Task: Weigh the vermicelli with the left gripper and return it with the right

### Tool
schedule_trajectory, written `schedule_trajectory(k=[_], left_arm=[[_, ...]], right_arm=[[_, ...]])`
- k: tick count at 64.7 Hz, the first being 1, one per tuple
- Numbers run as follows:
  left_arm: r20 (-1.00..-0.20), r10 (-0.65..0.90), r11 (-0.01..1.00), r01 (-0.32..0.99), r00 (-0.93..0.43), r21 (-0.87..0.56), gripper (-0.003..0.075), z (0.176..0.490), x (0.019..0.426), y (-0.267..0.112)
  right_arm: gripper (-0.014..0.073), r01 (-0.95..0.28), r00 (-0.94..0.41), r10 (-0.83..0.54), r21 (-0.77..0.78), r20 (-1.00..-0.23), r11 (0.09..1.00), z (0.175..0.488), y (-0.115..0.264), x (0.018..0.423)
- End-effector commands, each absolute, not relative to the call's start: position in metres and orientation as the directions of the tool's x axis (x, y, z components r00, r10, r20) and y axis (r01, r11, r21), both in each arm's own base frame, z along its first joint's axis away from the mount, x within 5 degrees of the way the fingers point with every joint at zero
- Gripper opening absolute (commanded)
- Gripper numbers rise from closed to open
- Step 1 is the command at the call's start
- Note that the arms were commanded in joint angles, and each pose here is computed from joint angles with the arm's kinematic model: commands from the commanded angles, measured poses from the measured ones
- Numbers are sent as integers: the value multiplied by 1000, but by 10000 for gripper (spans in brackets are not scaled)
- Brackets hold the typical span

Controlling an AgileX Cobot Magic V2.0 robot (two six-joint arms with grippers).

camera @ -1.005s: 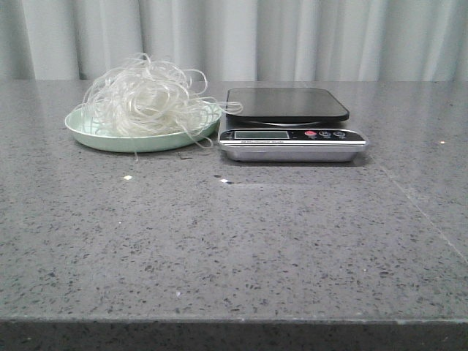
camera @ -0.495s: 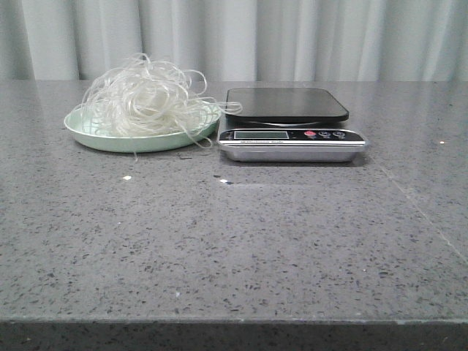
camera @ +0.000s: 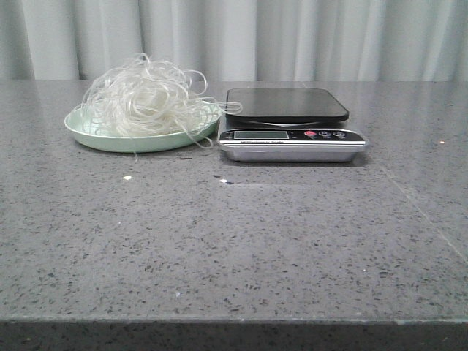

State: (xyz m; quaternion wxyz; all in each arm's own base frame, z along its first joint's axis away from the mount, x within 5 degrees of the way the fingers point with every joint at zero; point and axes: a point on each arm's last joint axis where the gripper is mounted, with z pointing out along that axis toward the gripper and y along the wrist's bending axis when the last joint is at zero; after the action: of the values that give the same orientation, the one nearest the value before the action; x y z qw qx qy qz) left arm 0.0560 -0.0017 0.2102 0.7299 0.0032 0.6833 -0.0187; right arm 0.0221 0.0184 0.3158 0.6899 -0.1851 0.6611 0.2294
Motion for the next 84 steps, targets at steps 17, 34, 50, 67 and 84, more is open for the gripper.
schedule_trajectory(k=[17, 34, 50, 67, 84], left_arm=[[-987, -33, 999, 28, 156, -29, 127, 216, 54, -1], [-987, -33, 999, 28, 156, -29, 127, 216, 54, -1], [-987, -33, 999, 28, 155, -29, 127, 216, 54, -1], [-988, -33, 999, 28, 153, -29, 127, 216, 54, -1], [-988, -33, 999, 28, 151, -29, 127, 216, 54, -1]], right_arm=[[188, -549, 99, 104, 33, -990, 835, 329, 17, 22], [188, -380, 88, 73, 34, -994, 924, 315, 15, 32], [188, -77, 104, 49, 41, -993, 996, 271, 4, 46], [188, -52, 237, 107, 97, -966, 994, 220, 1, 53], [188, -55, 221, 118, 109, -968, 993, 220, 1, 53]])
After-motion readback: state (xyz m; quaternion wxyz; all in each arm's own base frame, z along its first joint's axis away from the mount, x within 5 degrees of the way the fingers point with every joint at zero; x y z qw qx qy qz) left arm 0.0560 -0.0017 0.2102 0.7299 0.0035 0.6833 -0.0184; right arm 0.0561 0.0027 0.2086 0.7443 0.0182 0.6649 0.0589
